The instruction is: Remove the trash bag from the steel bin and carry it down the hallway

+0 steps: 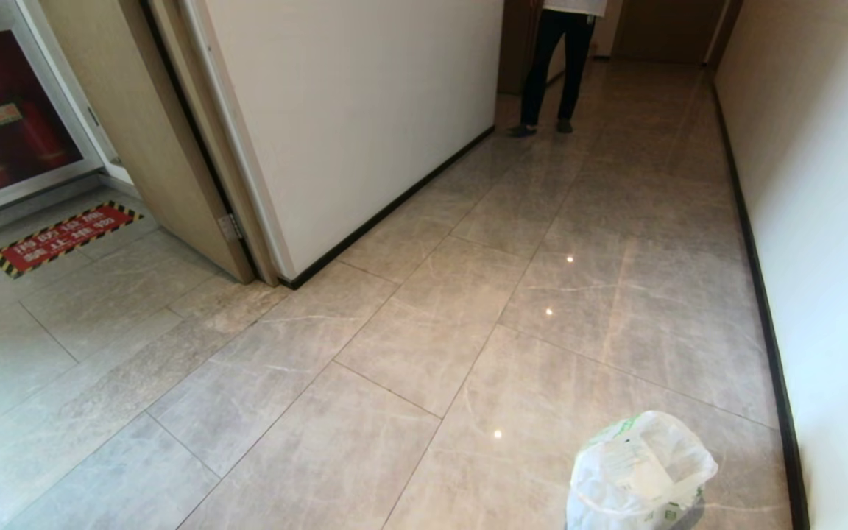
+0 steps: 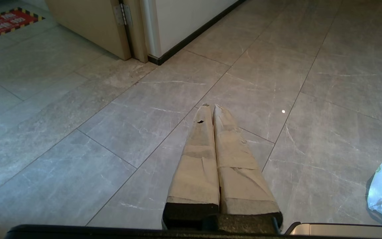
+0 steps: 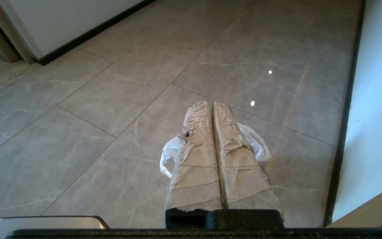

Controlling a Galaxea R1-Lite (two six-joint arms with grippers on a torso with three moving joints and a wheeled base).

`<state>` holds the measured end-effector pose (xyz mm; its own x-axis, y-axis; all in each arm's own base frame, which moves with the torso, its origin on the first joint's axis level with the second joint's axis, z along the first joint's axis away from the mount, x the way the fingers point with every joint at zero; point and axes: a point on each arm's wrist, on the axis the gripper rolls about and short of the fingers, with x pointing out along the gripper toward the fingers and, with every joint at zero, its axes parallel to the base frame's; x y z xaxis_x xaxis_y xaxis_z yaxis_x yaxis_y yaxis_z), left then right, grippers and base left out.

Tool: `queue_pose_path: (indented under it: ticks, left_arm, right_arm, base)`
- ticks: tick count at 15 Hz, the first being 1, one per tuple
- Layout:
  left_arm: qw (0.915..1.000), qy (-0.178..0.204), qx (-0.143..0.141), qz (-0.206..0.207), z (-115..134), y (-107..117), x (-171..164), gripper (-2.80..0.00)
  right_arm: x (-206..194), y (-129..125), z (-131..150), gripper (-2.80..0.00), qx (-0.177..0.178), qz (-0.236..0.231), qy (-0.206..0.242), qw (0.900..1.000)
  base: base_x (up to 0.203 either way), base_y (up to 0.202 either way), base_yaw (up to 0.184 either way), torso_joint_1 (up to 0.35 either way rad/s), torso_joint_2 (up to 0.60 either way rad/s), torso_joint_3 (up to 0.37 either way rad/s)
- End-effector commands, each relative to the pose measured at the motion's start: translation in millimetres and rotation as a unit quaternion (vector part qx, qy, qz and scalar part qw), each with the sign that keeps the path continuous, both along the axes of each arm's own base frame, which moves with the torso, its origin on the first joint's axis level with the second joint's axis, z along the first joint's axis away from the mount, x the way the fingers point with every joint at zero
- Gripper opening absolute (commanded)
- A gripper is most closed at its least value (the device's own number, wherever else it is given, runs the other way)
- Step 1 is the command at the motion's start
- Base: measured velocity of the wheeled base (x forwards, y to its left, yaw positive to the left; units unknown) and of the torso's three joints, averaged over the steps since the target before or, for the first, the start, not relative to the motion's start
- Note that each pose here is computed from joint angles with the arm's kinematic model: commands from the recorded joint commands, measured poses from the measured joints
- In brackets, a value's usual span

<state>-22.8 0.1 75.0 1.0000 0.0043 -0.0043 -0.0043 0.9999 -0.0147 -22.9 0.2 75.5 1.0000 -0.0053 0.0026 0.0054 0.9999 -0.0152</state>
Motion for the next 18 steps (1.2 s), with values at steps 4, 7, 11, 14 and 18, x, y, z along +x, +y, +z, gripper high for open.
queue_pose_path:
  ticks: [4, 7, 11, 14, 18]
  left_arm:
    - [1.0000, 0.000, 0.000, 0.000, -0.1, 0.0, 0.0, -2.80]
    - [1.0000, 0.001, 0.000, 0.000, -0.5, 0.0, 0.1, -2.80]
    - [1.0000, -0.001, 0.004, 0.000, 0.1, 0.0, 0.0, -2.80]
    - [1.0000, 0.000, 0.004, 0.000, 0.0, 0.0, 0.0, -2.80]
    - [1.0000, -0.001, 0.004, 0.000, 0.1, 0.0, 0.0, -2.80]
  right_arm:
    - [0.0, 0.0, 0.1, -2.80, 0.000, 0.000, 0.000, 1.000]
    - [0.0, 0.0, 0.1, -2.80, 0.001, 0.000, 0.000, 1.000]
    - [0.0, 0.0, 0.1, -2.80, 0.001, 0.000, 0.000, 1.000]
    - [0.0, 0.0, 0.2, -2.80, 0.003, 0.000, -0.001, 1.000]
    - [0.0, 0.0, 0.2, -2.80, 0.002, 0.000, -0.001, 1.000]
  base:
    - [0.000, 0.000, 0.000, 0.003, 0.01, 0.202]
    - [0.000, 0.000, 0.000, 0.002, 0.00, 0.199]
    - [0.000, 0.000, 0.000, 0.000, 0.00, 0.100]
    - [0.000, 0.000, 0.000, -0.001, 0.00, 0.013]
    - [0.000, 0.000, 0.000, 0.000, 0.00, 0.000]
